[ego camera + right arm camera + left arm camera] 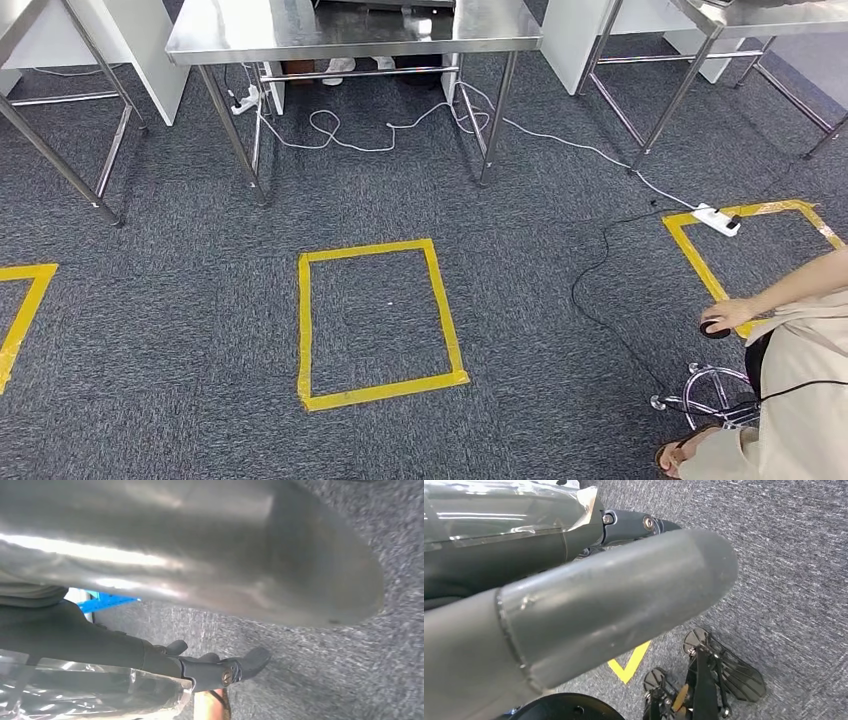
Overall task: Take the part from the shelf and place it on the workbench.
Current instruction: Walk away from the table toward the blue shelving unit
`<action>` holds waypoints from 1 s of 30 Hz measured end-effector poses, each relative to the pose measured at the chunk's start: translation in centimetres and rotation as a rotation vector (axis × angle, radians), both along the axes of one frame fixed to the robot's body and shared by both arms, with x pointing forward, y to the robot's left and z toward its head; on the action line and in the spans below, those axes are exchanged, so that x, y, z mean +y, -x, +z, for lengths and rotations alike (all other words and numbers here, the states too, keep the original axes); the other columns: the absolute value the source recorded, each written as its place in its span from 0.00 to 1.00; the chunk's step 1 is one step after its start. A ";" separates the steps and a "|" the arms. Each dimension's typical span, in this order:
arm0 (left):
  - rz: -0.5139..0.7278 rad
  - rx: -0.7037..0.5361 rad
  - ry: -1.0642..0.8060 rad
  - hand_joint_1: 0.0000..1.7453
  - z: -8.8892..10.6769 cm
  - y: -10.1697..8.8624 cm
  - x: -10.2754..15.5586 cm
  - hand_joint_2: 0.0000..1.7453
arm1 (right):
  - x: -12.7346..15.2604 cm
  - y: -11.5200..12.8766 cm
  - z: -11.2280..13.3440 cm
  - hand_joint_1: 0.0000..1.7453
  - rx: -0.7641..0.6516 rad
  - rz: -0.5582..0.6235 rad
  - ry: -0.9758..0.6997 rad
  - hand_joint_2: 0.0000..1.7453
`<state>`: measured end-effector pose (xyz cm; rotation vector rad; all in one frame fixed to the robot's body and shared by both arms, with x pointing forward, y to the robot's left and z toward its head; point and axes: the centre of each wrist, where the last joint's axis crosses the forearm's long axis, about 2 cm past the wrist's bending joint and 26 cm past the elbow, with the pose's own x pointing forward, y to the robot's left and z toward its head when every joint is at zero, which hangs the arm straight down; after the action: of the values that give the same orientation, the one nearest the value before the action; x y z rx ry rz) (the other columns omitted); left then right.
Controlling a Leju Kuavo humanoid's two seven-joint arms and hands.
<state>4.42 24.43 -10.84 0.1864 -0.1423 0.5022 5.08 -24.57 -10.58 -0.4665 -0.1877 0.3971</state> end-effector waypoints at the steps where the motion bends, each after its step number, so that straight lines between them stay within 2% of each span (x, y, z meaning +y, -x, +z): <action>1: -0.003 0.000 0.000 0.00 0.0 0.0 0.0 0.00 | -0.1 0.0 0.0 0.00 0.000 0.000 0.001 0.00; 20: -0.018 -0.004 0.005 0.00 0.0 -0.1 0.1 0.00 | -0.2 0.0 0.0 0.00 -0.019 0.007 -0.004 0.00; 30: -0.049 -0.029 0.013 0.00 0.0 -0.1 -0.2 0.00 | -0.3 0.1 0.0 0.00 -0.003 -0.033 -0.003 0.00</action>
<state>4.56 24.27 -10.83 0.1627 -0.1712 0.4573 5.01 -24.82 -10.61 -0.4670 -0.1834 0.3640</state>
